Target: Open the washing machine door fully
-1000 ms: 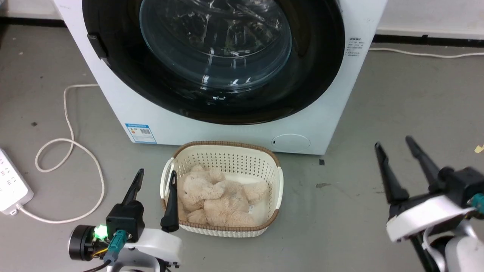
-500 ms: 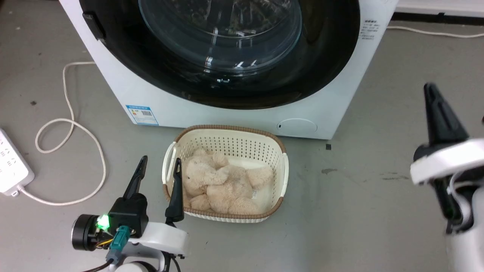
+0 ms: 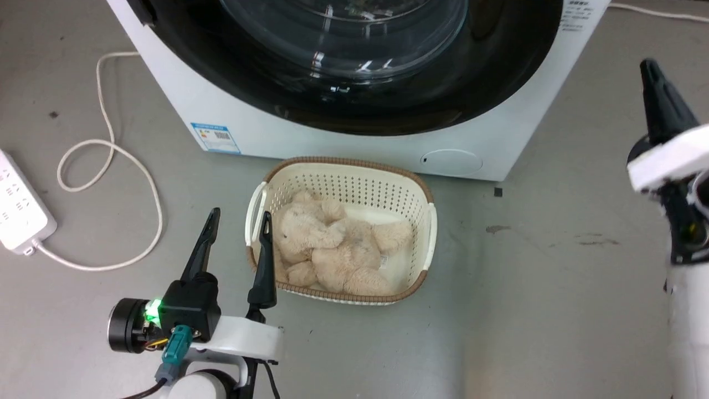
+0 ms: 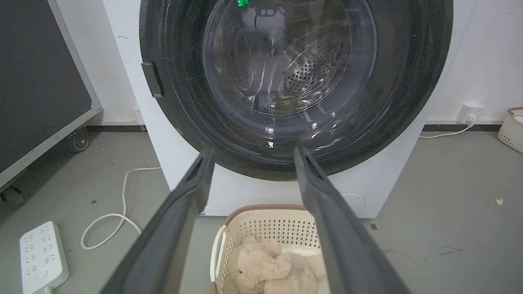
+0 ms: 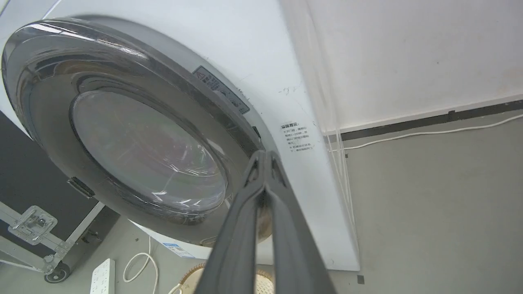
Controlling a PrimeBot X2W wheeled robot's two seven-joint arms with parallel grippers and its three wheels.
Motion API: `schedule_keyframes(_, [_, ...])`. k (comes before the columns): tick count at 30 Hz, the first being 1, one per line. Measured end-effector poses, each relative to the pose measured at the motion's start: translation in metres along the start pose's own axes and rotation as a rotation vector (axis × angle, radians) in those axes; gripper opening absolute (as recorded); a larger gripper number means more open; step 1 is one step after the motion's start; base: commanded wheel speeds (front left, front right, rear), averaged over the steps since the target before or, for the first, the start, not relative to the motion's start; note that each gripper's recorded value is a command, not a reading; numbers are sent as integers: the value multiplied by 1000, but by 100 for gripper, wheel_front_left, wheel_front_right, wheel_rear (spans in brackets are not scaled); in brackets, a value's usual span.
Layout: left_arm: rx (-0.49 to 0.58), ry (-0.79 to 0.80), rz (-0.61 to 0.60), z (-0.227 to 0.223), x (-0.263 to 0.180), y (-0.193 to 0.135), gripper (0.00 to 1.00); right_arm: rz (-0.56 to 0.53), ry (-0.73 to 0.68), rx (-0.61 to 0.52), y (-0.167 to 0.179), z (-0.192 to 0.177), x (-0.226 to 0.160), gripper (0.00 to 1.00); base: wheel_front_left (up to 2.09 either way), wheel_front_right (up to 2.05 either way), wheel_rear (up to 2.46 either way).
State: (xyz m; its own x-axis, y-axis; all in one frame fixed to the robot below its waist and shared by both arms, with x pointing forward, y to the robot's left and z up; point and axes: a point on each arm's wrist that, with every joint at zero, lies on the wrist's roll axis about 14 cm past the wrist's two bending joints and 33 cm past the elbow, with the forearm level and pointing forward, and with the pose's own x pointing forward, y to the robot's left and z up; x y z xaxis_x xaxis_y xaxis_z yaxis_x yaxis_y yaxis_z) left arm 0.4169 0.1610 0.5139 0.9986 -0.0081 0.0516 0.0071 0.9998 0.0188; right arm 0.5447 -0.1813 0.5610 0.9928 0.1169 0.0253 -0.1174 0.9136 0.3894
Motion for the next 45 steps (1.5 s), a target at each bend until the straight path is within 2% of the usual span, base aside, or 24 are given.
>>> schedule_keyframes(10, [-7,1,10,-9,8,0,100,16,85,183,2,-10,41,0,0,0,0])
schedule_keyframes(30, [-17,-7,23,-20,21,-2,100,36,342,507,5,-44,106,0,0,0,0])
schedule_keyframes(45, [-19,-6,37,-27,21,-2,100,77,477,673,16,-56,137,0,0,0,0])
